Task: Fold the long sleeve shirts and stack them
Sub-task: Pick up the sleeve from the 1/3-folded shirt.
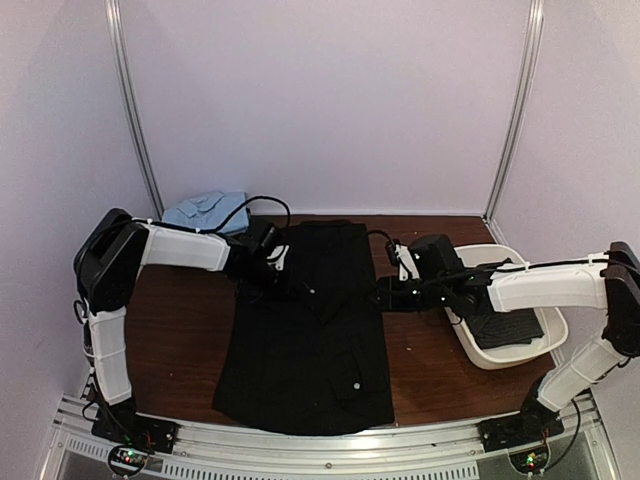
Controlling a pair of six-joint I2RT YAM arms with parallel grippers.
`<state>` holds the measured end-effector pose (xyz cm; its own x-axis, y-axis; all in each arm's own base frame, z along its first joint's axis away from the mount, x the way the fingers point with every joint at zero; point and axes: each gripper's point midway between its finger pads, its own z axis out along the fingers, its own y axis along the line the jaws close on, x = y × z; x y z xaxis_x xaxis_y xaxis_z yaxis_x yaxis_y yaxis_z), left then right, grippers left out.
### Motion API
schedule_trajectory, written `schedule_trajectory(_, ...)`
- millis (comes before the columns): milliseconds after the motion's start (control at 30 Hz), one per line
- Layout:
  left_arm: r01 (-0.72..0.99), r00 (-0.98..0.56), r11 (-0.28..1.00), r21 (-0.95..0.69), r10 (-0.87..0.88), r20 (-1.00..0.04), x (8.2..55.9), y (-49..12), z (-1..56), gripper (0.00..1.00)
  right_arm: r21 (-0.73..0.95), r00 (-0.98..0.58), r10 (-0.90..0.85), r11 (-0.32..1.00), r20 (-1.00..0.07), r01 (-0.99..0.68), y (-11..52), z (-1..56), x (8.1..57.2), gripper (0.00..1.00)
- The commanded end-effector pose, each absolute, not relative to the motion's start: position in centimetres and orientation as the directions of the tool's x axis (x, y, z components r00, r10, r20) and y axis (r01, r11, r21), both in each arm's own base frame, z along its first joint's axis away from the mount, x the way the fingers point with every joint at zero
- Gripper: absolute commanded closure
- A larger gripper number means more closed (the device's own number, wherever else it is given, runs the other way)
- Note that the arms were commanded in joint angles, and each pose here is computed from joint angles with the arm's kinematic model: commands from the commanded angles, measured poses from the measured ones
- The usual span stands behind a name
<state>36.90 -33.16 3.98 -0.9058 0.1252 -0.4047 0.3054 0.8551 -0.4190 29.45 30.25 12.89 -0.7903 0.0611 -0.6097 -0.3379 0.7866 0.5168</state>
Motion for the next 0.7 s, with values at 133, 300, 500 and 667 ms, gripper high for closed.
schedule_trajectory(133, 0.423, -0.844, 0.779, -0.463, 0.153, -0.514, 37.0, -36.3, 8.3, 0.99, 0.550, -0.787, 0.086, 0.761, -0.611, -0.345, 31.3, 13.3, 30.2, 0.58)
schedule_trajectory(300, 0.475, -0.818, 0.734, -0.486, 0.165, -0.551, 36.2, -38.2, 9.8, 1.00, 0.551, -0.788, 0.087, 0.761, -0.609, -0.342, 31.3, 13.1, 30.2, 0.58)
schedule_trajectory(500, 0.553, -0.778, 0.645, -0.527, 0.175, -0.603, 34.8, -40.9, 12.1, 1.00, 0.557, -0.783, 0.107, 0.761, -0.612, -0.332, 31.1, 13.3, 30.4, 0.58)
schedule_trajectory(667, 0.585, -0.772, 0.593, -0.553, 0.196, -0.605, 33.6, -42.8, 12.1, 1.00, 0.600, -0.788, 0.137, 0.728, -0.601, -0.331, 31.8, 13.6, 30.9, 0.56)
